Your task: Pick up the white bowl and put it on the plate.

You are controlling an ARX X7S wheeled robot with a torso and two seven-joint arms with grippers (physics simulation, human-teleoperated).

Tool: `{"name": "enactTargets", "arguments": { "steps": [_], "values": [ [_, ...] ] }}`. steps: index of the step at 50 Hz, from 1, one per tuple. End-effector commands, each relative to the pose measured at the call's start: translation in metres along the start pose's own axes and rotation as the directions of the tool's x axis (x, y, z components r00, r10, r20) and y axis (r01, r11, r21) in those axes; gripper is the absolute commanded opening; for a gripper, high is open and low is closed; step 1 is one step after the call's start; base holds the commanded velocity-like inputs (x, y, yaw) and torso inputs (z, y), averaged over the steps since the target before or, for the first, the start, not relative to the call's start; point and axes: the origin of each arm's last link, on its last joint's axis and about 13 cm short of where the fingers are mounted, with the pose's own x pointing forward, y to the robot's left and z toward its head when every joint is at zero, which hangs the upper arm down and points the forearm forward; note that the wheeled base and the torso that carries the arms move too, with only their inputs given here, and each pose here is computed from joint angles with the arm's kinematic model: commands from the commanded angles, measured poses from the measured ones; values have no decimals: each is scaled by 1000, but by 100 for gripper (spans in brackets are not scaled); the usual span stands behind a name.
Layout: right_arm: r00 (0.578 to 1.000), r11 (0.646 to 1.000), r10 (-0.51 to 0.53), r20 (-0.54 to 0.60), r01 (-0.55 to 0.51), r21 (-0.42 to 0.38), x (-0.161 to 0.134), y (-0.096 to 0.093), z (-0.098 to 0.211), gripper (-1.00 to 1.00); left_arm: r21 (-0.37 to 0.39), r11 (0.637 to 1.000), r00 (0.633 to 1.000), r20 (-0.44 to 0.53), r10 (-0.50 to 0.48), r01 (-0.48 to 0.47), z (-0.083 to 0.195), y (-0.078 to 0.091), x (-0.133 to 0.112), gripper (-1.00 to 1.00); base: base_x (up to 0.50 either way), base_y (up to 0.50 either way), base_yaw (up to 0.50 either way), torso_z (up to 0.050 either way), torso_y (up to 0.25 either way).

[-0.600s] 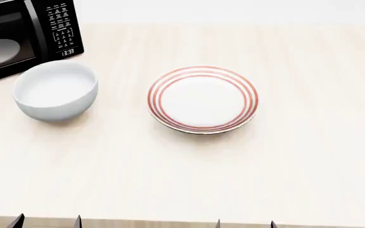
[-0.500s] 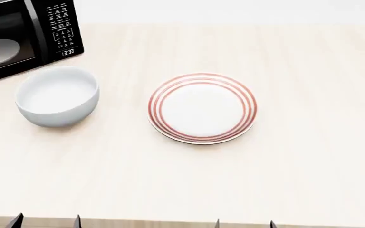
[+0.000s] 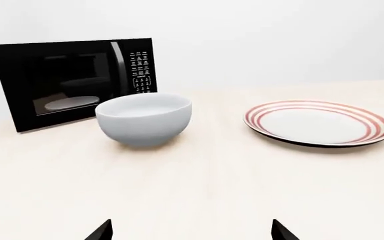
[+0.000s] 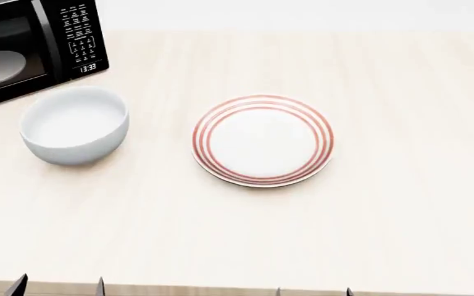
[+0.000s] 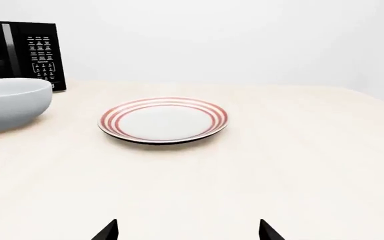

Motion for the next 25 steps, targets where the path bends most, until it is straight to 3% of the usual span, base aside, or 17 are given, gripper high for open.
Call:
{"name": "enactTargets", "arguments": {
  "steps": [1,2,12,25],
  "values": [
    [1000,1000,21,20,-20,-20,-7,1,12,100,41,999,998,51,23,-25,8,7,-5,100,0,0,0,0,0],
    [999,1000,17,38,-16,-23,-8,1,18,100,-2,999,998,55,41,-41,12,9,-5,100,0,0,0,0,0],
    [977,990,-12,211,42,-138,-17,5,58,100,38,996,979,192,72,-80,54,17,-10,100,0,0,0,0,0],
    [947,992,-22,321,60,-111,-28,4,95,100,27,998,957,286,54,-64,92,15,-25,100,0,0,0,0,0]
  ]
}}
